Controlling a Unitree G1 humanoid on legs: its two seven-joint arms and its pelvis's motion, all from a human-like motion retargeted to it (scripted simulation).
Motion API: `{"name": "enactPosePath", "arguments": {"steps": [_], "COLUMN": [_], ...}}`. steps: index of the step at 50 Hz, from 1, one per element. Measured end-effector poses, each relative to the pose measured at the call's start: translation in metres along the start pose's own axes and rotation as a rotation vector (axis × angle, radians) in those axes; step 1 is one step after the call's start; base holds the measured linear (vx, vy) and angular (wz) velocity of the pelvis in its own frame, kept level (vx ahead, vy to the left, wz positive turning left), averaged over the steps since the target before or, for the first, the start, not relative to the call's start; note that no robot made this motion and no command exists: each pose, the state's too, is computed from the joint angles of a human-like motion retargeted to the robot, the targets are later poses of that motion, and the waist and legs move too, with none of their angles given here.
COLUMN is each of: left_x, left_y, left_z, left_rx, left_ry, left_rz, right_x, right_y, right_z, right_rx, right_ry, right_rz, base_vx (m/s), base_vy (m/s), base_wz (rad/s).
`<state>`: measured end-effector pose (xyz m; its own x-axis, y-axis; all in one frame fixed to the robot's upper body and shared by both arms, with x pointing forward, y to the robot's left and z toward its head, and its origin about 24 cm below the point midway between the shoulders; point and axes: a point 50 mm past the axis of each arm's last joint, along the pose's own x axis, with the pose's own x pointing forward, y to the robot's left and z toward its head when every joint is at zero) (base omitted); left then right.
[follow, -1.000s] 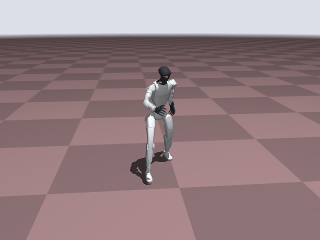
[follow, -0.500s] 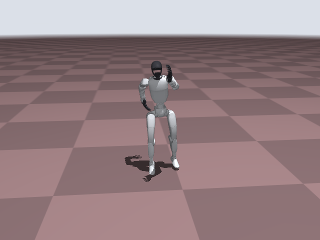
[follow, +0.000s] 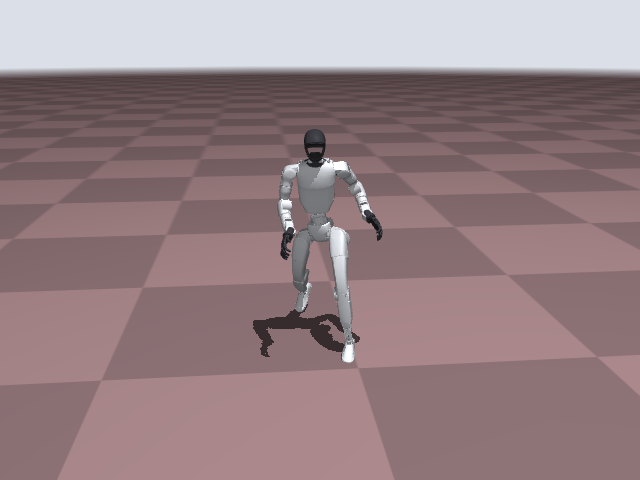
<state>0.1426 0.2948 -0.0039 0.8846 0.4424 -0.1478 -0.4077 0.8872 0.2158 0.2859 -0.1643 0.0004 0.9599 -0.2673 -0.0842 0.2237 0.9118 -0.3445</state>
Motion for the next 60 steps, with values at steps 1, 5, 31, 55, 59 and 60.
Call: {"name": "enactPosePath", "arguments": {"steps": [1, 5, 31, 55, 59, 60], "left_x": [-0.025, -0.133, -0.027, -0.054, -0.059, -0.053], "left_y": [0.012, 0.074, -0.045, -0.017, -0.013, -0.018], "left_z": [-0.039, -0.126, -0.094, -0.064, -0.059, -0.055], "left_rx": [0.071, 0.365, 0.193, 0.148, 0.167, 0.162], "left_ry": [0.192, 0.794, 0.452, 0.328, 0.314, 0.291], "left_rz": [-0.016, -0.156, -0.113, -0.279, -0.322, -0.331], "right_x": [0.007, 0.023, -0.013, -0.031, -0.054, -0.06], "right_y": [0.0, -0.001, -0.085, -0.116, -0.126, -0.128], "right_z": [0.029, 0.157, 0.225, 0.026, -0.018, -0.029], "right_rx": [0.021, 0.155, -0.023, -0.315, -0.299, -0.286], "right_ry": [-0.119, -0.567, -1.022, -0.335, -0.141, -0.082], "right_rz": [-0.018, -0.057, -0.341, -0.347, -0.33, -0.322], "base_vx": [0.41, 0.26, -0.03, -0.02, 0.03, 0.0], "base_vy": [-0.06, -0.08, -0.09, 0.07, 0.03, 0.0], "base_wz": [-0.06, 0.95, 1.05, 0.27, -0.01, 0.0]}}
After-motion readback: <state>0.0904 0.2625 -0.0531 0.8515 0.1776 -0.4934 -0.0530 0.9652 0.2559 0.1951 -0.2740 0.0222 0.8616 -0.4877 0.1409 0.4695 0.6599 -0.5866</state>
